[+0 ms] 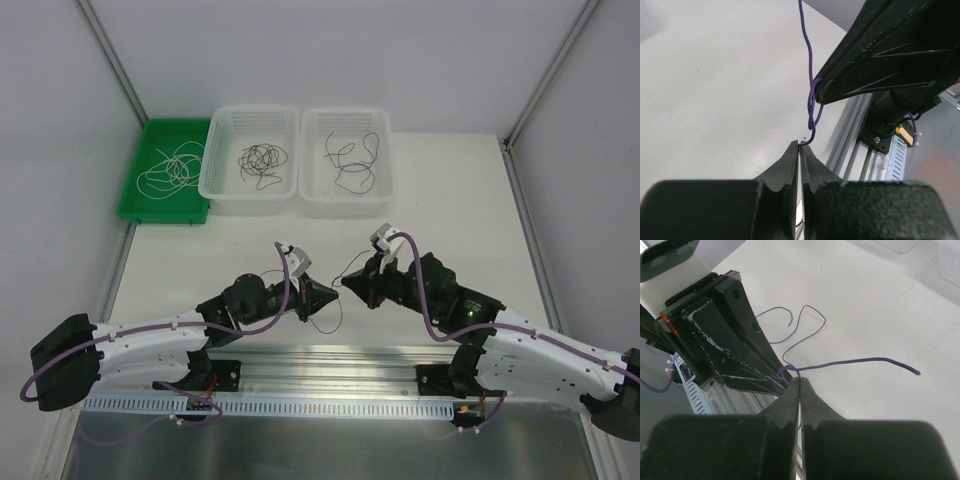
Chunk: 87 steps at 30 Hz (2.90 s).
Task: Untangle the cables
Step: Untie the cable.
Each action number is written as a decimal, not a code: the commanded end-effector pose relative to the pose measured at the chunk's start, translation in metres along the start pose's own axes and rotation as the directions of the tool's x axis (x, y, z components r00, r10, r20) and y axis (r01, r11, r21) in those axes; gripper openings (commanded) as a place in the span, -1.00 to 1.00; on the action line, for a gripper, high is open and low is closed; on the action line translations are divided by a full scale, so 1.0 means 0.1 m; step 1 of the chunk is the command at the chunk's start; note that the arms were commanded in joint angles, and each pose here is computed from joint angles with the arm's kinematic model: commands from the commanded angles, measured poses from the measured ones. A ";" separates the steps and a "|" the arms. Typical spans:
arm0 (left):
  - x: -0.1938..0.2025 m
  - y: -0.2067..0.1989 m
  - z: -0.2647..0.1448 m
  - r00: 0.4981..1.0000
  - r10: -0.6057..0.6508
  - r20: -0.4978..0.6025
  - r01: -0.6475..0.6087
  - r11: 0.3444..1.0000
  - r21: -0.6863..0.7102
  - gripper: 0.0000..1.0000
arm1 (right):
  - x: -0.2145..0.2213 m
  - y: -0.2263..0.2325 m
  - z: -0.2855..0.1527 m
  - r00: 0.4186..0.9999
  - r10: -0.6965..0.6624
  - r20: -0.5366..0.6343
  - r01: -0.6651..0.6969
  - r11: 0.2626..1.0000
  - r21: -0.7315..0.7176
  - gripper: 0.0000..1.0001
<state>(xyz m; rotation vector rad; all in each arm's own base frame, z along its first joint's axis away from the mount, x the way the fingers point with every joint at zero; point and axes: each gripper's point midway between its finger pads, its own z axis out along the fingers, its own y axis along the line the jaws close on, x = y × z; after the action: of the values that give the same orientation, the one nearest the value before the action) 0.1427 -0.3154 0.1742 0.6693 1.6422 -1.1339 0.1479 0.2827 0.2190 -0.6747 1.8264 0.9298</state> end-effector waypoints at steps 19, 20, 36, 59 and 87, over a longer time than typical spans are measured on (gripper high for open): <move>-0.28 -0.24 0.10 0.977 -0.158 -0.144 0.153 0.987 -0.046 -1.00 | 0.11 0.02 -0.02 0.988 -0.149 -0.033 0.149 0.989 -0.004 -0.99; -0.30 -0.24 0.10 0.976 -0.158 -0.148 0.153 0.987 -0.046 -1.00 | 0.11 0.03 -0.02 0.988 -0.152 -0.035 0.152 0.988 -0.008 -0.99; -0.20 -0.08 0.01 0.964 -0.216 -0.153 0.202 0.974 -0.101 -0.99 | 0.02 -0.40 -0.17 0.998 -0.051 0.033 0.041 0.964 0.262 -0.99; -0.42 -0.01 0.02 0.971 0.220 -0.093 -0.221 0.975 -0.009 0.01 | 0.08 -0.05 0.03 0.996 -0.071 -0.048 0.075 0.994 0.081 -0.99; -0.11 -0.35 0.02 0.958 0.272 -0.087 -0.242 0.936 0.255 -1.00 | -0.05 -0.38 -0.14 0.999 0.026 0.024 -0.031 0.969 0.244 -0.99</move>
<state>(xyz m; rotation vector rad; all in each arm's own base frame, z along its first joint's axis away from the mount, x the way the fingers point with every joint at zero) 0.1448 -0.3267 0.1814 0.9879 1.6309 -0.9936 0.1509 0.2640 0.1859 -0.6674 1.9370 0.7380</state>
